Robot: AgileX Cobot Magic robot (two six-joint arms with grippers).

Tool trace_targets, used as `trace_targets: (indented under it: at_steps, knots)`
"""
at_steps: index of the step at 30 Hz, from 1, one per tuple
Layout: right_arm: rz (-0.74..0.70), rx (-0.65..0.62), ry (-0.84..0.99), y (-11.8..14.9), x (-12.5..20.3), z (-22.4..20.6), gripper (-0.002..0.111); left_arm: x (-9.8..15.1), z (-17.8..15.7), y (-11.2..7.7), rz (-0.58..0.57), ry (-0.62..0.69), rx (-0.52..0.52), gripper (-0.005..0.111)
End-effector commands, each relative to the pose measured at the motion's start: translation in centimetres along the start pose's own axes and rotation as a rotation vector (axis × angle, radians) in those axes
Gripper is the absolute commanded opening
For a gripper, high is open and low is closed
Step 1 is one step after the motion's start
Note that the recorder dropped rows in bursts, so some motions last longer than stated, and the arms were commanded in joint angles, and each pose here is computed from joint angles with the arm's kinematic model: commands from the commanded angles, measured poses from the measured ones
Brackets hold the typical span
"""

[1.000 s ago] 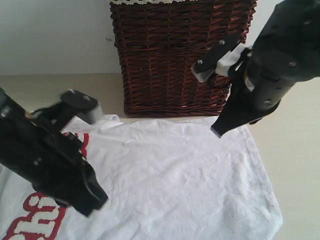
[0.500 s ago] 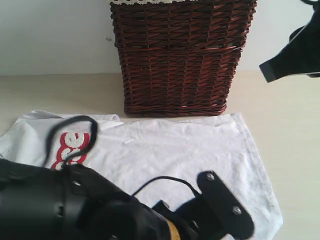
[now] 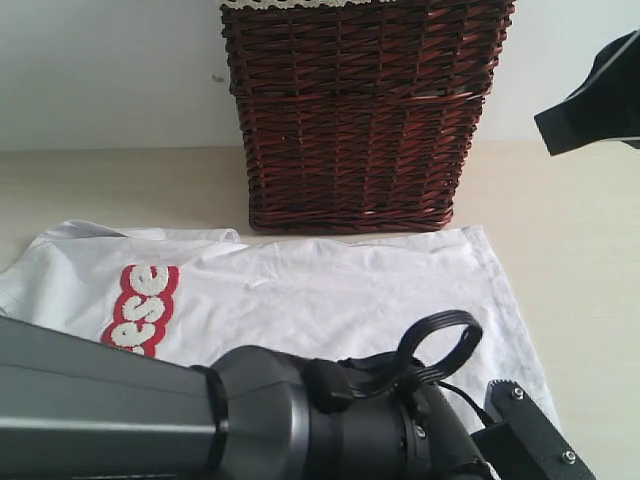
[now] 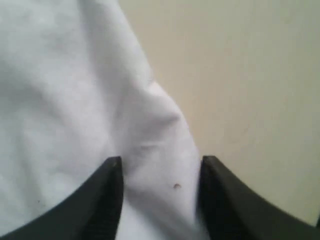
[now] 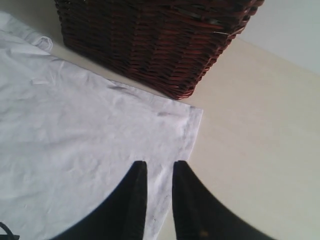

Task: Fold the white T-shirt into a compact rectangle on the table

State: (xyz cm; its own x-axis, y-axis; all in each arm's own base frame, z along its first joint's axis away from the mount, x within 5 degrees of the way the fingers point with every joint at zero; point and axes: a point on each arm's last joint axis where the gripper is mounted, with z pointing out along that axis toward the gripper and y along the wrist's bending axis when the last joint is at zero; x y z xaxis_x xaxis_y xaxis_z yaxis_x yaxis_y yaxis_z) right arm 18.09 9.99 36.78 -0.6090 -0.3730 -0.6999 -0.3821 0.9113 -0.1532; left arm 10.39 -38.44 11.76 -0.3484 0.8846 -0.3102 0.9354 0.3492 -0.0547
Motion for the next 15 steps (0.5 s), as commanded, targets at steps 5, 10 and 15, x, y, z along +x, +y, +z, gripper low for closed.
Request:
trace_targets:
  at_steps: [5,10,15]
  knots:
    - [-0.008,-0.006,-0.024,-0.1,-0.2,-0.2,0.019,-2.3,-4.5,-0.1,0.036,-0.099,-0.029,0.017]
    - [-0.015,-0.015,-0.021,0.0,-0.2,-0.2,0.019,-3.0,-8.1,0.9,0.012,-0.182,-0.033,0.0]
    - [-0.014,-0.017,-0.021,0.0,-0.2,-0.2,0.019,-2.8,-9.9,2.7,-0.092,-0.219,0.0,0.0]
